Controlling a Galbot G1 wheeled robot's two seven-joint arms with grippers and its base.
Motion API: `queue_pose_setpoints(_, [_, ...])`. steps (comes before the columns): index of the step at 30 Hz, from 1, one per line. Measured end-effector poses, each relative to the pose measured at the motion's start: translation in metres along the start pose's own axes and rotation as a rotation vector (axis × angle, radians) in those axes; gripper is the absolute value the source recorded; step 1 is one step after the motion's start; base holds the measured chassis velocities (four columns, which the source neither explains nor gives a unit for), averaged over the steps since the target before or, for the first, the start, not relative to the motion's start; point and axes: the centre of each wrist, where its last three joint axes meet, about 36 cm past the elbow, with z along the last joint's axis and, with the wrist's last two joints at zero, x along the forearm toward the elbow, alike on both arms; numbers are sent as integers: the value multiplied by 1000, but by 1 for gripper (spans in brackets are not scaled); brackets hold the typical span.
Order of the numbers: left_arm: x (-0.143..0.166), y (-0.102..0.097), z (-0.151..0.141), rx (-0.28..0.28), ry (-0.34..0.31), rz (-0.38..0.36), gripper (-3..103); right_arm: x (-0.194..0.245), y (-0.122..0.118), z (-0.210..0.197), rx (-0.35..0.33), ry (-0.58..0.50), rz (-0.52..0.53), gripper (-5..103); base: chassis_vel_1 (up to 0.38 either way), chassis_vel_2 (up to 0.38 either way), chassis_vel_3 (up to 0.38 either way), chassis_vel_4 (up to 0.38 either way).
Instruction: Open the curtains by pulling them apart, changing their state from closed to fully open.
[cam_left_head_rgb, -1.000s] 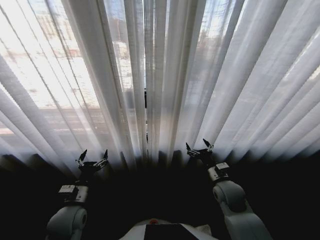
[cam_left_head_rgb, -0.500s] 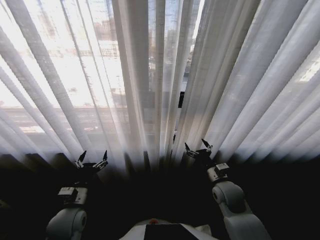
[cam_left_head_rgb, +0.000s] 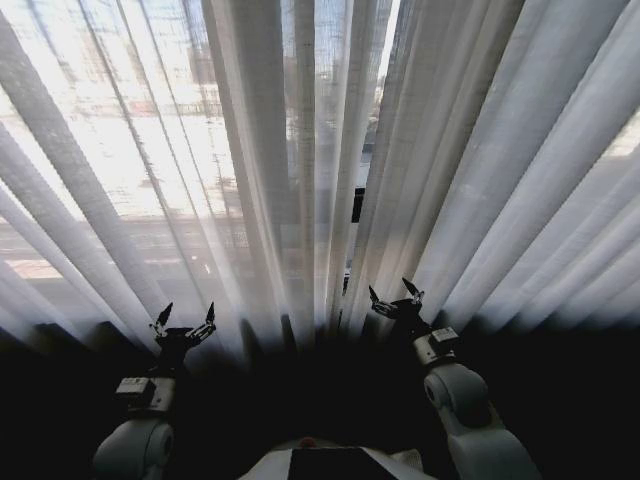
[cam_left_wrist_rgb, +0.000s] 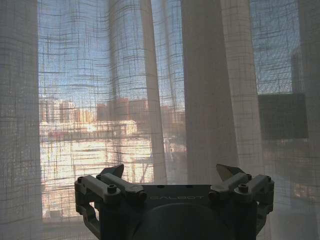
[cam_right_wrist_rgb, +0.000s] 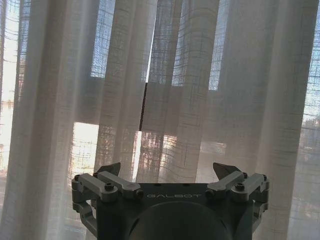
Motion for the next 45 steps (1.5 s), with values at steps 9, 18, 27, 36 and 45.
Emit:
queue_pose_setpoints(9, [1, 0, 0, -2, -2, -9, 100, -9, 2, 4, -58, 26, -24, 100, -83, 132, 73, -102])
queue_pose_setpoints(18, [2, -1, -4, -4, -6, -15, 100, -43, 1, 13, -143, 101, 13, 100, 6, -13, -9, 11])
queue_pose_setpoints(27, [3, 0, -9, -6, -15, -32, 100, -80, -12, 21, -166, 112, 42, 100, 0, 0, 0, 0])
queue_pose_setpoints(36, [11, 2, -13, -13, -26, -46, 100, -118, -25, 12, -138, 105, 101, 100, 0, 0, 0, 0])
queue_pose_setpoints(45, [14, 1, -19, -6, -48, -51, 100, -141, -22, 3, -148, 101, 85, 95, 0, 0, 0, 0])
